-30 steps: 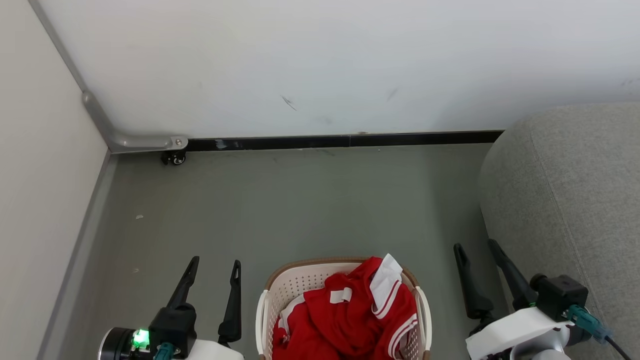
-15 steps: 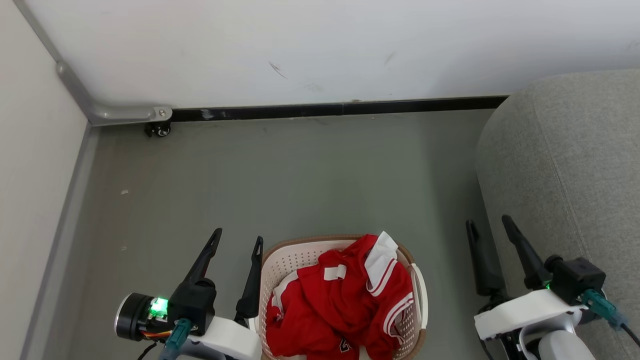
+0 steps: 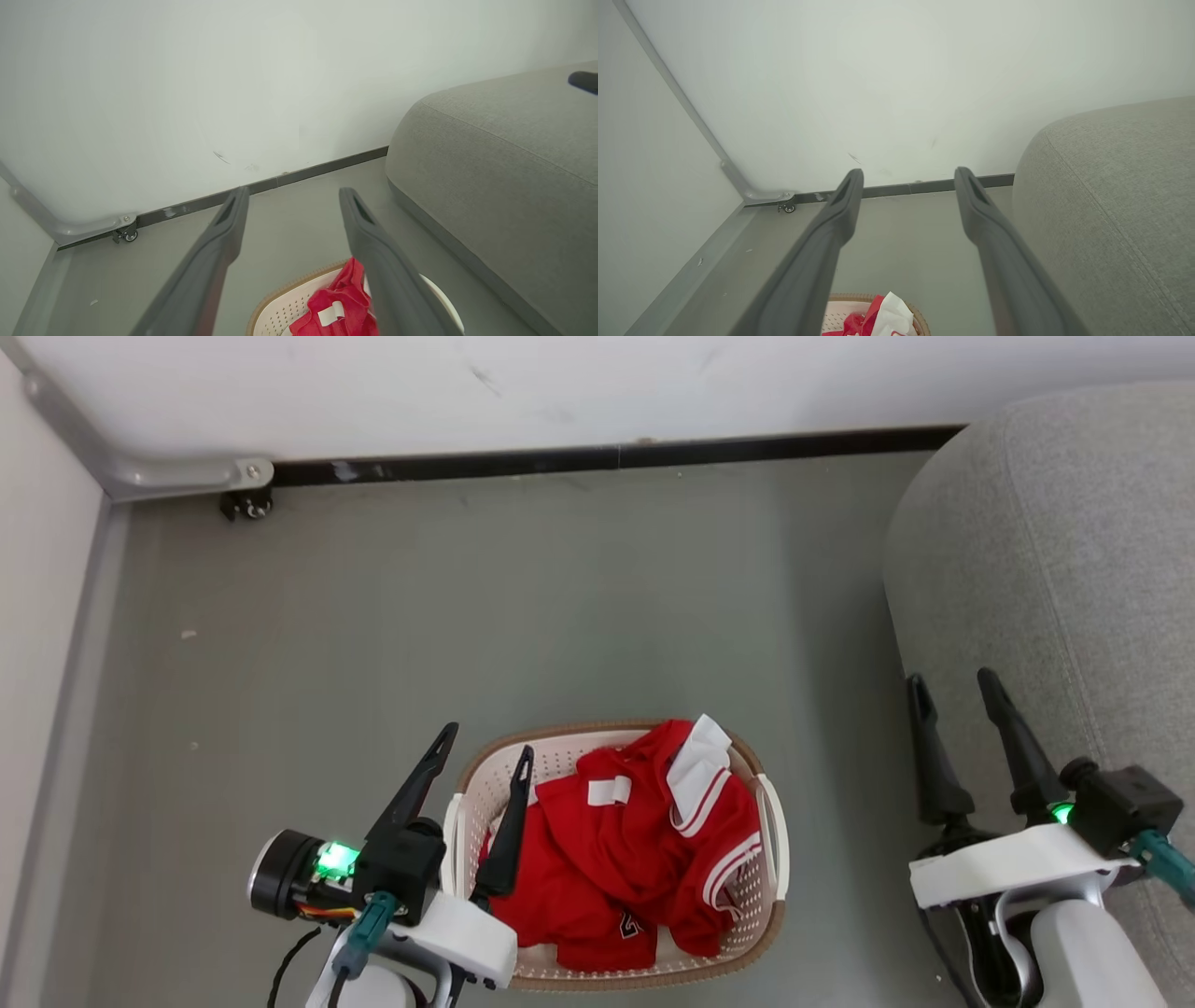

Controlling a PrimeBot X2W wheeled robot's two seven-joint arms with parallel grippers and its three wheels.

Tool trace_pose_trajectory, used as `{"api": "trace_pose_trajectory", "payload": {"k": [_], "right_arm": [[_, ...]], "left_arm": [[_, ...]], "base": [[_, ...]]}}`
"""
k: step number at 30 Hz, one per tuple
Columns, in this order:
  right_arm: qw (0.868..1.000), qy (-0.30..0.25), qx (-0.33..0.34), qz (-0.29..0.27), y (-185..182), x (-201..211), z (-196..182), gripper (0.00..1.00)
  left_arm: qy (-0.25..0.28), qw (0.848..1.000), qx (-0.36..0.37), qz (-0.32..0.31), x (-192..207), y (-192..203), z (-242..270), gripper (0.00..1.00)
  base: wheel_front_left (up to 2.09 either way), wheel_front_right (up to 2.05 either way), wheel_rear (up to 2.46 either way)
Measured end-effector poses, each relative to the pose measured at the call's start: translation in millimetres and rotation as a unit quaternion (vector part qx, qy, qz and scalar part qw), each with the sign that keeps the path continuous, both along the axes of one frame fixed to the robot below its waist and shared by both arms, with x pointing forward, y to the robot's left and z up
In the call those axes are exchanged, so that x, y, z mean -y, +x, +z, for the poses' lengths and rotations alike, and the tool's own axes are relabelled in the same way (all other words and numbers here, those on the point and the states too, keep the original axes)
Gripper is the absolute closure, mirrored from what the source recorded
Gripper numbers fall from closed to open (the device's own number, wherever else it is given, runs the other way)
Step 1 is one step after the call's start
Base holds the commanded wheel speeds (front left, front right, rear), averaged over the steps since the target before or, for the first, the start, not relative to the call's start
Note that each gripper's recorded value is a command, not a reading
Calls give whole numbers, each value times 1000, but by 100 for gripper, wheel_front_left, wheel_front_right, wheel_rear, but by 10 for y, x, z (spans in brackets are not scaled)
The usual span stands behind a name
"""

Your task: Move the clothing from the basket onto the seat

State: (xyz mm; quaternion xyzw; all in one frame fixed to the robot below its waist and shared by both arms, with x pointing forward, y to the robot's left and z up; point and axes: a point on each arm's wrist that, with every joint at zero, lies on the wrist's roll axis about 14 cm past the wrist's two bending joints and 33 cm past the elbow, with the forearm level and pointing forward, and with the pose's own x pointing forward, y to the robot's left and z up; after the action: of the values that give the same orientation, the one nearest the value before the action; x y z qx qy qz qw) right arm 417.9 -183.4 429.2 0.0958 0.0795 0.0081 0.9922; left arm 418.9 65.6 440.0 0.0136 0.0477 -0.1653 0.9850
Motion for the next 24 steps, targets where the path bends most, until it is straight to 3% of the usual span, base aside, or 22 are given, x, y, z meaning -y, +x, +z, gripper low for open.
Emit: {"api": "trace_pose_trajectory", "payload": {"k": [24], "right_arm": [[1000, -12, -3, -22, 371, 186, -209, 0]], "left_arm": [[7, 993, -75, -86, 449, 257, -688, 0]], "base": [[0, 0, 0]]}}
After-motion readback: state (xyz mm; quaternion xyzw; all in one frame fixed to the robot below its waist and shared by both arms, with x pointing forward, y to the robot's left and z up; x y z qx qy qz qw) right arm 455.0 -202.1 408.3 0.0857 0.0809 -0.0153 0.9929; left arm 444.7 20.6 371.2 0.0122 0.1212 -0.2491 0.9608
